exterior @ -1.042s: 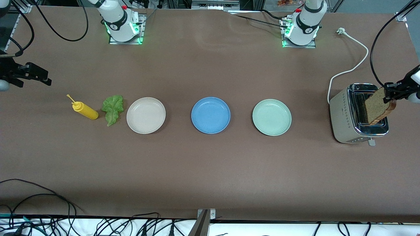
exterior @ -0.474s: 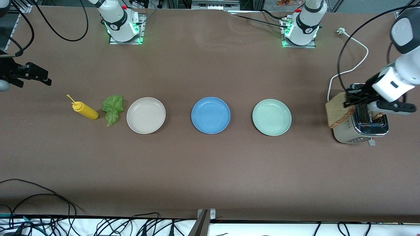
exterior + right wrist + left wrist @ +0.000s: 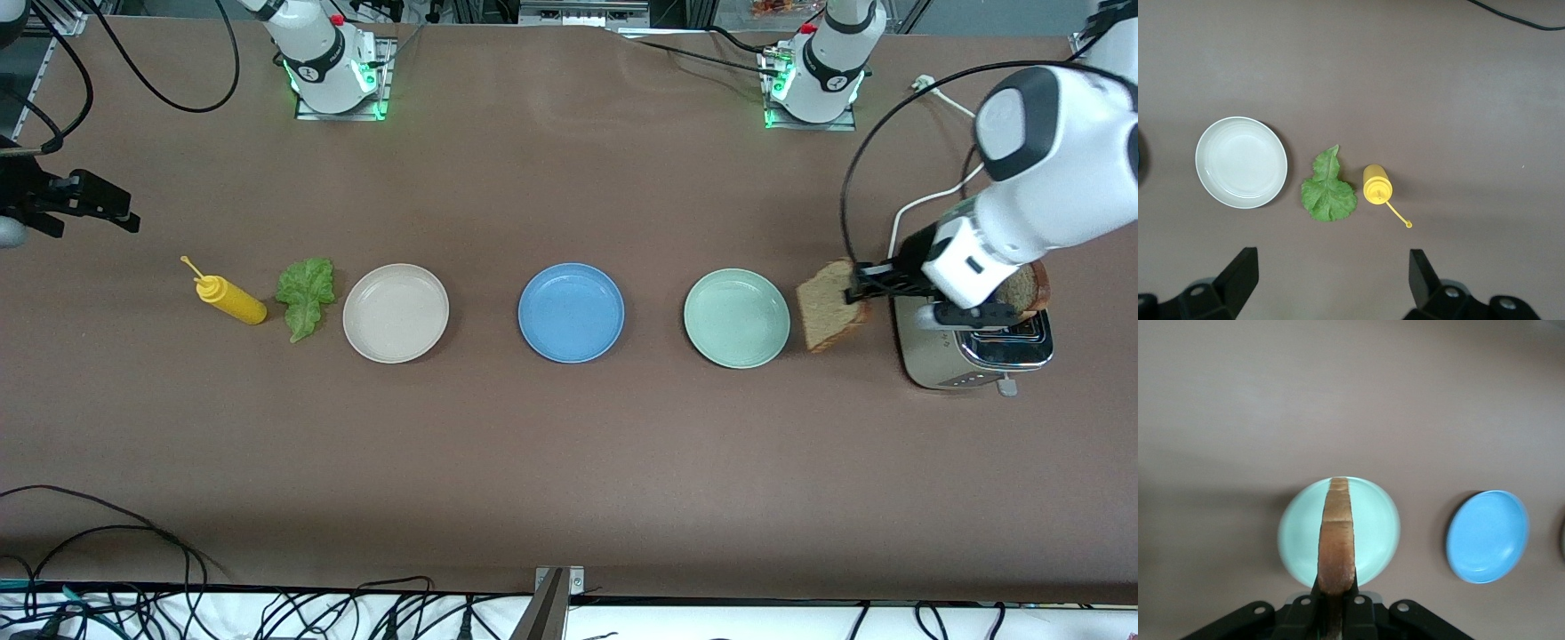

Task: Make sandwich in blue plate with both arms
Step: 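Carry the bread slice with the left gripper to the blue plate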

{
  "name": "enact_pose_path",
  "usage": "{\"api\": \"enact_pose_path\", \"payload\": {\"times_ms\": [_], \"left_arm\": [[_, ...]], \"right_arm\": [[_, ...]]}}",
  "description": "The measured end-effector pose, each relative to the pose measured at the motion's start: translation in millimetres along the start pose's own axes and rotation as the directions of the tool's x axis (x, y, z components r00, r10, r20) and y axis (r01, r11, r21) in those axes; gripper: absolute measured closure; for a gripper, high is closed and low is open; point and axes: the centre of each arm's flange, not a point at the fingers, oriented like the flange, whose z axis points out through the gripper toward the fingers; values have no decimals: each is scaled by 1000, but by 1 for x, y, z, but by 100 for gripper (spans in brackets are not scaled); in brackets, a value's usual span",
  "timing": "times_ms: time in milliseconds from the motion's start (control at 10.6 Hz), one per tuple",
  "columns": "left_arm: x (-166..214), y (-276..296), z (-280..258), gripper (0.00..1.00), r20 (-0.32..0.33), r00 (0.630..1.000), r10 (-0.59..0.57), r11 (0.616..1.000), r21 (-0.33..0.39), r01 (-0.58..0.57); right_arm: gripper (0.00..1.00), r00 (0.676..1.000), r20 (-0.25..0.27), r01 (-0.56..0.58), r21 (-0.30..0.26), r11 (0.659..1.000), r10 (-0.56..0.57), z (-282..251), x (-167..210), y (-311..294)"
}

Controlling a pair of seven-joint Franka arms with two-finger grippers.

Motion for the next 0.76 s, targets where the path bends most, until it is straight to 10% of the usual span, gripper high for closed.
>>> {"api": "enact_pose_path", "payload": {"times_ms": [758], "left_arm": [[-26,195,116,89,-36,992,-124,976,-187,115]], "right_arm": [[0,1000,0,1,0,1000,-1,0,0,0]]}}
